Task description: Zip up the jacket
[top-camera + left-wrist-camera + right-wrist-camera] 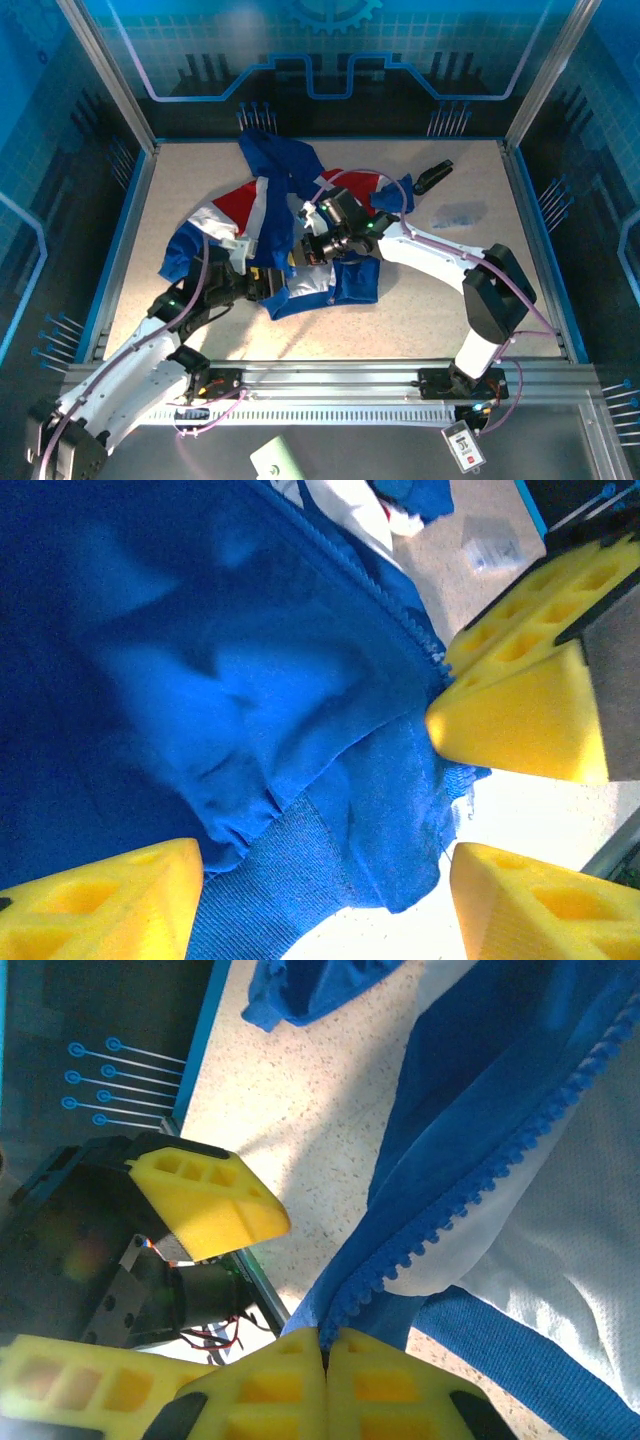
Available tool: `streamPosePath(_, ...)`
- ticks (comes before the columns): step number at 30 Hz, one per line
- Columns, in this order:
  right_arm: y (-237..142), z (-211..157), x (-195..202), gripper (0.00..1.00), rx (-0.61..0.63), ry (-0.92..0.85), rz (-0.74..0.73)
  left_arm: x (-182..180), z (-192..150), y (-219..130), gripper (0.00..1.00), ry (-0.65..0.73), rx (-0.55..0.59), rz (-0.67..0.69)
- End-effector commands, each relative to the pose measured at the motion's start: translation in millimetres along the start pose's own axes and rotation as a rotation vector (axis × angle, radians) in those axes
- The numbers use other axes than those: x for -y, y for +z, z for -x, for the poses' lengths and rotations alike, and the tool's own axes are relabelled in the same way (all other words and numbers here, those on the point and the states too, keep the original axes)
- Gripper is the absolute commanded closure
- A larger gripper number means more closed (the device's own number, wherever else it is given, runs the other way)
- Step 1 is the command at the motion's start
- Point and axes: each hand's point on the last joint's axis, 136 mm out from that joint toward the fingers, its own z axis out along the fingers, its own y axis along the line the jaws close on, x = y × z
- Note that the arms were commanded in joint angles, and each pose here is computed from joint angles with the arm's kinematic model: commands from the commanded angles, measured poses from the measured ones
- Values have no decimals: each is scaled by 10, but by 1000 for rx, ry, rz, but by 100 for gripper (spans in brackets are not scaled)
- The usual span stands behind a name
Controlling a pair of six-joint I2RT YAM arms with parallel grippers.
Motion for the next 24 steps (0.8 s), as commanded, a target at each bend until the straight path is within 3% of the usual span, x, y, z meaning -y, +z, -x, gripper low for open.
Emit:
streamPosePath(1, -93, 64, -214, 100, 34, -15, 48, 34, 109, -187, 33, -56, 22, 30)
streamPosePath(9, -123, 87, -281, 100, 28, -1, 58, 431, 149, -114, 48, -223, -31, -190)
streamPosePath(15, -121, 82, -308, 100, 15, 12, 68, 483, 103, 27, 73, -253, -86, -235)
streamPosePath(18, -126, 82, -319, 100, 17, 16, 73, 439, 105, 69, 74, -269, -82, -220)
streamPosePath(24, -131, 90, -328, 100, 22, 17, 78, 326, 76, 100, 65, -305, -54, -195)
